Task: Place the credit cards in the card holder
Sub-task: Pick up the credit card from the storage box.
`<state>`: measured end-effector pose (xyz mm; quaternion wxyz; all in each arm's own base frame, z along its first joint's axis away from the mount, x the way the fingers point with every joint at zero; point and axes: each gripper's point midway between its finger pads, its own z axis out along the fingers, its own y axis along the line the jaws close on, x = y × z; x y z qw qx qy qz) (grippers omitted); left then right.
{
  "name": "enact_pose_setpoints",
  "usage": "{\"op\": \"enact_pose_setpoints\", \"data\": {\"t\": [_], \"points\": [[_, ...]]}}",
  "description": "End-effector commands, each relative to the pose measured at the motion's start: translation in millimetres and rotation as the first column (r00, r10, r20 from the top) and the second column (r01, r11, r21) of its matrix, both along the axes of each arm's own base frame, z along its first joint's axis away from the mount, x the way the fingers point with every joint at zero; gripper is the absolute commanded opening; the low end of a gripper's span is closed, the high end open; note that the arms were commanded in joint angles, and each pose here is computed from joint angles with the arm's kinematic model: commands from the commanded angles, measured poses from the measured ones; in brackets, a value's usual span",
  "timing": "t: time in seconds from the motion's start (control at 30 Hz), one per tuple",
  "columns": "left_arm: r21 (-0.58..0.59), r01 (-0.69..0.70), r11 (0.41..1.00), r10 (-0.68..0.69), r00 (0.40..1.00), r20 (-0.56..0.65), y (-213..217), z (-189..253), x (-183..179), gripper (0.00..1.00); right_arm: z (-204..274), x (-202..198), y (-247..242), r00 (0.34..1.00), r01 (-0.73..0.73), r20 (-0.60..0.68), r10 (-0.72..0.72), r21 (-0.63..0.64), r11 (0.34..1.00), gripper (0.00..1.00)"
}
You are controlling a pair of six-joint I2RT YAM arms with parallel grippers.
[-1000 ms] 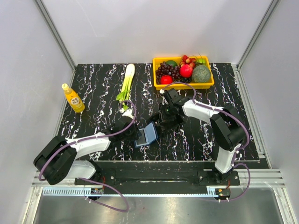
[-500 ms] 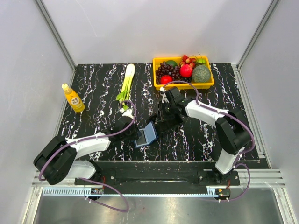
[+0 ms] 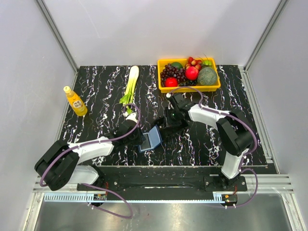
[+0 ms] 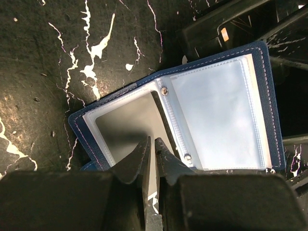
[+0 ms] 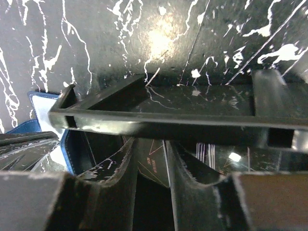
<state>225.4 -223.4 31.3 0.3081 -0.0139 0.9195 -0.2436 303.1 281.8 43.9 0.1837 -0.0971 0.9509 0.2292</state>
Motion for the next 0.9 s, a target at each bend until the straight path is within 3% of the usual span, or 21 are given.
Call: {"op": "enact_pose_setpoints", "data": {"t": [0.0, 0.17, 0.27, 0.7, 0.87], "points": [[-0.025, 0.004, 1.0, -0.003, 0.999, 0.034, -6.5, 10.2, 6.6, 0.12, -1.7, -0.4, 8.8, 0.999, -0.019, -0.027, 0.02, 0.02, 1.0, 0.36], [-0.023, 0.004, 1.0, -0.003, 1.0, 0.031, -6.7, 9.2, 6.9, 0.12, 13.1, -1.3, 17.1, 0.999, -0.043, 0.003, 0.043, 0.09, 0.995, 0.21], [-0.029, 0.01, 1.0, -0.009, 0.999, 0.031, -8.8, 8.7, 6.9, 0.12, 22.5, -5.6, 24.7, 0.997, -0.075, 0.004, 0.075, 0.138, 0.988, 0.19], [-0.029, 0.009, 1.0, -0.008, 1.0, 0.009, -13.6, 2.8, 9.6, 0.11, 52.1, -12.0, 39.1, 0.991, -0.13, 0.044, 0.123, 0.245, 0.961, 0.2], [-0.035, 0.013, 0.999, -0.013, 1.0, 0.012, -17.4, 4.1, 12.9, 0.1, 40.7, -12.5, 37.7, 0.993, -0.115, 0.018, 0.114, 0.222, 0.968, 0.23]]}}
